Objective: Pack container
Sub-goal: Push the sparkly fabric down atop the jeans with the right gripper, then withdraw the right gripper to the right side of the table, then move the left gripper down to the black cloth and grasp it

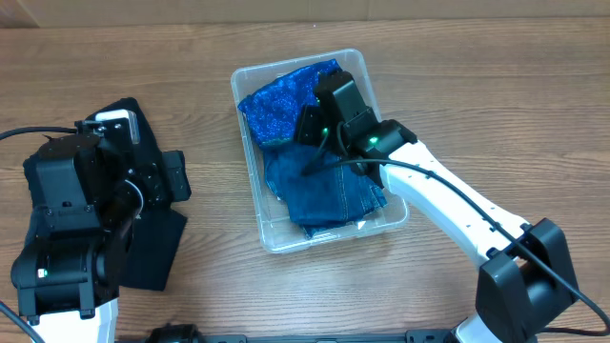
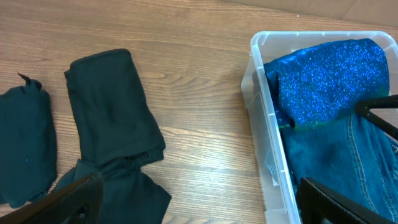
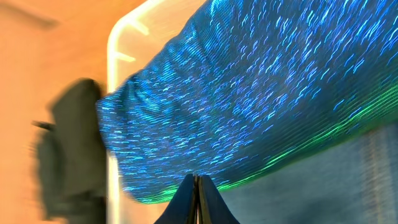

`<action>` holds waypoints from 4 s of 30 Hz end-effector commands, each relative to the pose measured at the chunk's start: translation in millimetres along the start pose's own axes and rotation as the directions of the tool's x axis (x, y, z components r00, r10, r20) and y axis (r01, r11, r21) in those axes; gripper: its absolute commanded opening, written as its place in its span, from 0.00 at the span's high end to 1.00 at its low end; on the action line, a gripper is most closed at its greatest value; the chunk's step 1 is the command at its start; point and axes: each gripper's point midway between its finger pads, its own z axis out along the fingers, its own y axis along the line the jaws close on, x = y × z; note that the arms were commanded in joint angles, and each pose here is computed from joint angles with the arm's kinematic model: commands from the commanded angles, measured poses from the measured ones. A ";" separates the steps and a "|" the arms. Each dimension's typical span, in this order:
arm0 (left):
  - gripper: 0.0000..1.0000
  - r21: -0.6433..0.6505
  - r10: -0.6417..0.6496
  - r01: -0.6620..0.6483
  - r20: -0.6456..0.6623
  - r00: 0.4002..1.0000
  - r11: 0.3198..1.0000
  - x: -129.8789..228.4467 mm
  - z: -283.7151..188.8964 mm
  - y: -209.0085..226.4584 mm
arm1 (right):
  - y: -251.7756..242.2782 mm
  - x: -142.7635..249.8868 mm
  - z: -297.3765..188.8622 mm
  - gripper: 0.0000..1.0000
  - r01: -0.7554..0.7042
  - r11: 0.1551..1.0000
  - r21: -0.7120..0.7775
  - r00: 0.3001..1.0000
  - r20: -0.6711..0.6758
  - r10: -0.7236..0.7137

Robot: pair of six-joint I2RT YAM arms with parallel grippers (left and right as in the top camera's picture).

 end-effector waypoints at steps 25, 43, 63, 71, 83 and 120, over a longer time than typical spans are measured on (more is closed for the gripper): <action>0.00 0.000 0.017 -0.017 0.019 1.000 1.000 -4.5 -6.6 -1.5 | -31.7 -14.5 50.0 0.93 0.324 0.944 0.069 0.946 0.004 -0.325; 0.00 -0.002 0.017 -0.016 0.018 1.000 1.000 -4.2 -6.6 -1.2 | -173.5 -34.7 -207.9 0.78 0.034 0.853 0.521 0.998 -0.068 0.002; 0.00 -0.015 0.014 -0.015 -0.020 1.000 1.000 5.1 -6.5 1.6 | -146.1 127.7 -133.7 0.75 0.028 0.990 -0.136 0.828 -0.552 -0.099; 0.00 -0.016 0.014 -0.015 -0.029 0.999 1.000 7.1 -6.6 1.8 | -123.9 126.2 -136.9 0.74 0.004 0.962 -0.273 0.834 -0.529 -0.154; 0.00 -0.058 0.014 -0.015 -0.018 1.000 0.998 6.3 -10.2 8.9 | -209.7 96.7 -132.2 0.58 0.011 0.958 0.287 0.893 -0.434 0.120; 0.00 0.401 -0.204 0.222 -0.087 0.975 0.889 -49.1 -3.9 28.6 | -253.1 42.9 -181.2 0.00 -0.134 0.853 0.505 0.929 -0.236 0.286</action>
